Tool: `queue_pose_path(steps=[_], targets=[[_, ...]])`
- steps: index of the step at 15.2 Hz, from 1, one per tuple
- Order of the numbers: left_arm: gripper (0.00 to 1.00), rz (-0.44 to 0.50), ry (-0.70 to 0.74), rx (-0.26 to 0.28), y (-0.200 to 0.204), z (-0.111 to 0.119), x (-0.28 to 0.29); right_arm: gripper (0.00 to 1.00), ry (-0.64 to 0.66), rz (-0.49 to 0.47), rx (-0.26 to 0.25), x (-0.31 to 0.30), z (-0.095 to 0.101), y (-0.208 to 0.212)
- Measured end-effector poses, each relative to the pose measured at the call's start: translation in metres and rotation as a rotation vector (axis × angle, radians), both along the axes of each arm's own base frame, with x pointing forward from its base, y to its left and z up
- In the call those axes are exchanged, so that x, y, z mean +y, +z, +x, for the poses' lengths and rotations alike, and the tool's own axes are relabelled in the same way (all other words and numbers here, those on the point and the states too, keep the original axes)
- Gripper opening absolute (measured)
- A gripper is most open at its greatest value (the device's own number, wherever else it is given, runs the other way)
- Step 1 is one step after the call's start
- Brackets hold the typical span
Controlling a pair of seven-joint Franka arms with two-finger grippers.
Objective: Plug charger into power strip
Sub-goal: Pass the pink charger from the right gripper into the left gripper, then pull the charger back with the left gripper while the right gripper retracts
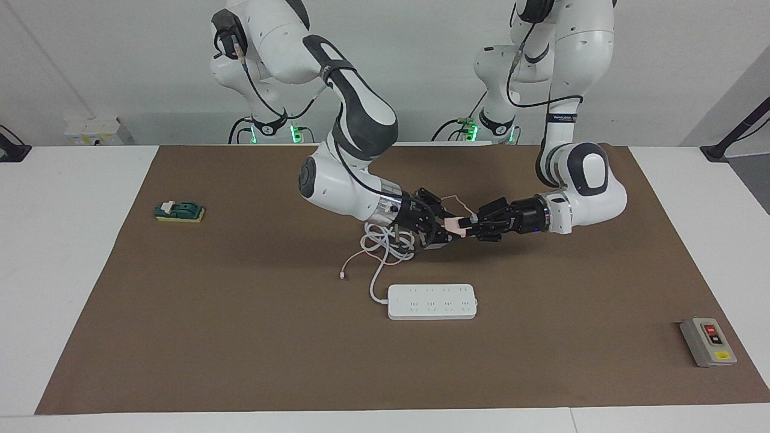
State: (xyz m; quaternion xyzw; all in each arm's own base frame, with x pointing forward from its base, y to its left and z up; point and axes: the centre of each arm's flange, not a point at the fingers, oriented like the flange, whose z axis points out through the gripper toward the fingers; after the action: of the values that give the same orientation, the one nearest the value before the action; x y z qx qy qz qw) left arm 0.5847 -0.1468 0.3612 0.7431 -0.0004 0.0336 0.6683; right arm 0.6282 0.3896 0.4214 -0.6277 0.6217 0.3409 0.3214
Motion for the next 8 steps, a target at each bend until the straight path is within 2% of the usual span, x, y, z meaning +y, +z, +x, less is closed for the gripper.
queue_pose_path(steps=[3,4,8], targets=[[0.29,0.002,-0.002,-0.005,0.0006,0.0003,0.0002,0.49,0.000,0.000,-0.001,0.0002,0.0000,0.0002],[0.29,0.001,-0.008,-0.017,0.0020,0.0006,-0.0002,0.54,0.002,0.000,0.000,0.0011,-0.0006,-0.0005],[0.29,0.002,-0.033,-0.036,0.0065,0.0009,0.0004,0.93,0.007,-0.002,0.005,0.0045,-0.0022,-0.0043]])
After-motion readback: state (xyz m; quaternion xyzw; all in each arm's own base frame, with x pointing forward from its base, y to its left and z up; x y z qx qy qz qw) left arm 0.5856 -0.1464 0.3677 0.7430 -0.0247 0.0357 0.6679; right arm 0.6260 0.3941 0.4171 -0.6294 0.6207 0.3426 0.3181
